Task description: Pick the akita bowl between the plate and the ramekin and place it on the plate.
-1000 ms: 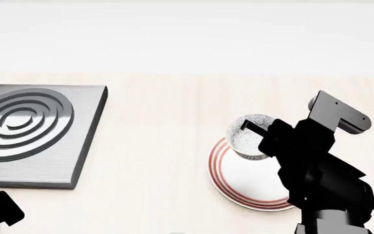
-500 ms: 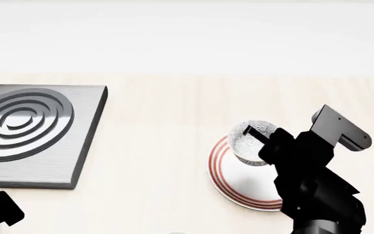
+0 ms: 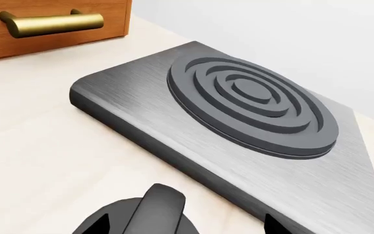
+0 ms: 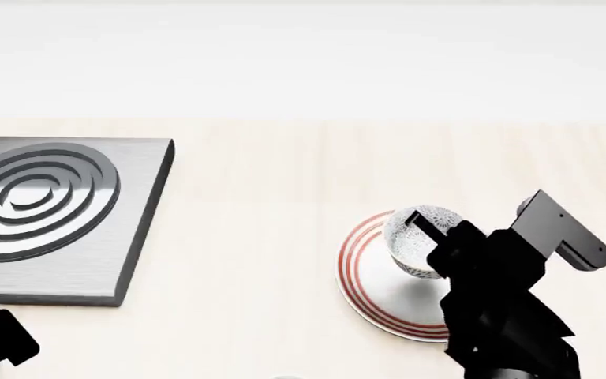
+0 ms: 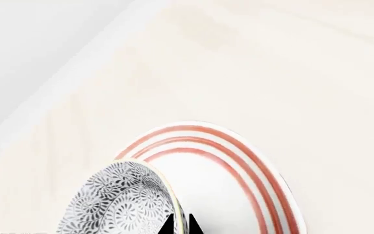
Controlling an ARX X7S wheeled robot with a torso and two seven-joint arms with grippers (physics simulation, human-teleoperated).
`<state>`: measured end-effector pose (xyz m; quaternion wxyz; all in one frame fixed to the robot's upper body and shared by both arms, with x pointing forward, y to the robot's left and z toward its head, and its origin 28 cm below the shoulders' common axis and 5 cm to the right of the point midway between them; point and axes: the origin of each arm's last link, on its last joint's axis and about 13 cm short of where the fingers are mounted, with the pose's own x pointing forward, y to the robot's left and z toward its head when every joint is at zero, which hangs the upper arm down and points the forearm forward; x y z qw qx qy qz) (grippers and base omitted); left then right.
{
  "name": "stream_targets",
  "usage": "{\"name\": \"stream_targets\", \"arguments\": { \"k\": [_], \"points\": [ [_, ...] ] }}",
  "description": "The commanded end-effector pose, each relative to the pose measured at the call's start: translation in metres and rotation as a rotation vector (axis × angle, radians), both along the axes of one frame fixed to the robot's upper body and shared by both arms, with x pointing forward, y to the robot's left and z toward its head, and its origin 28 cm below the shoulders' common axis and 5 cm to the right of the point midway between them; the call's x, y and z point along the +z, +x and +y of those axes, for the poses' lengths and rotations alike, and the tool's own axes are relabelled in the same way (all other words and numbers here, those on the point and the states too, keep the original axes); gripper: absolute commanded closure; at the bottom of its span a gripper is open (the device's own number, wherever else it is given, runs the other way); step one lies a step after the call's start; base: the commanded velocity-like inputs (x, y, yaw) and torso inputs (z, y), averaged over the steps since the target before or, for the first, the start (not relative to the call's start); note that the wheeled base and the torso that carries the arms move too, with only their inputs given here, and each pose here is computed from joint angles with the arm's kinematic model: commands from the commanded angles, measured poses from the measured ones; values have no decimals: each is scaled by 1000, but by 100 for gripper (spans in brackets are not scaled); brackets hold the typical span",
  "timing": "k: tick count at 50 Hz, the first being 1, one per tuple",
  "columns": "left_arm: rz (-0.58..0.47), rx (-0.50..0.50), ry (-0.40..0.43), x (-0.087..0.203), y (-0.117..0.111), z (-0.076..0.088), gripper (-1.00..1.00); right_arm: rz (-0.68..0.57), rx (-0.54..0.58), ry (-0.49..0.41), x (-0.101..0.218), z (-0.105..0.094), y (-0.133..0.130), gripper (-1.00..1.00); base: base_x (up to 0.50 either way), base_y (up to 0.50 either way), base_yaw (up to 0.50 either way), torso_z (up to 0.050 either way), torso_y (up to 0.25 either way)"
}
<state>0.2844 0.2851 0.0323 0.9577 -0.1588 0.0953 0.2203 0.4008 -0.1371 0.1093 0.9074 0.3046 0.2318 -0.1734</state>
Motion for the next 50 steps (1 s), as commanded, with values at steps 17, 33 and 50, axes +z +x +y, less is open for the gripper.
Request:
{"name": "stream_targets", "arguments": {
  "k": [17,33,50],
  "points": [
    [-1,0,0,0,0,0,-100,11,11,8,-5,1,-2,100,0,0,0,0,1],
    [-1,0,0,0,0,0,-100,16,35,-9,-10,3,-4,100,0,0,0,1,0],
    [0,0,0,0,0,0,-100,6,82,-26,-7,2,-4,-100,0,0,0,0,1]
  ]
}}
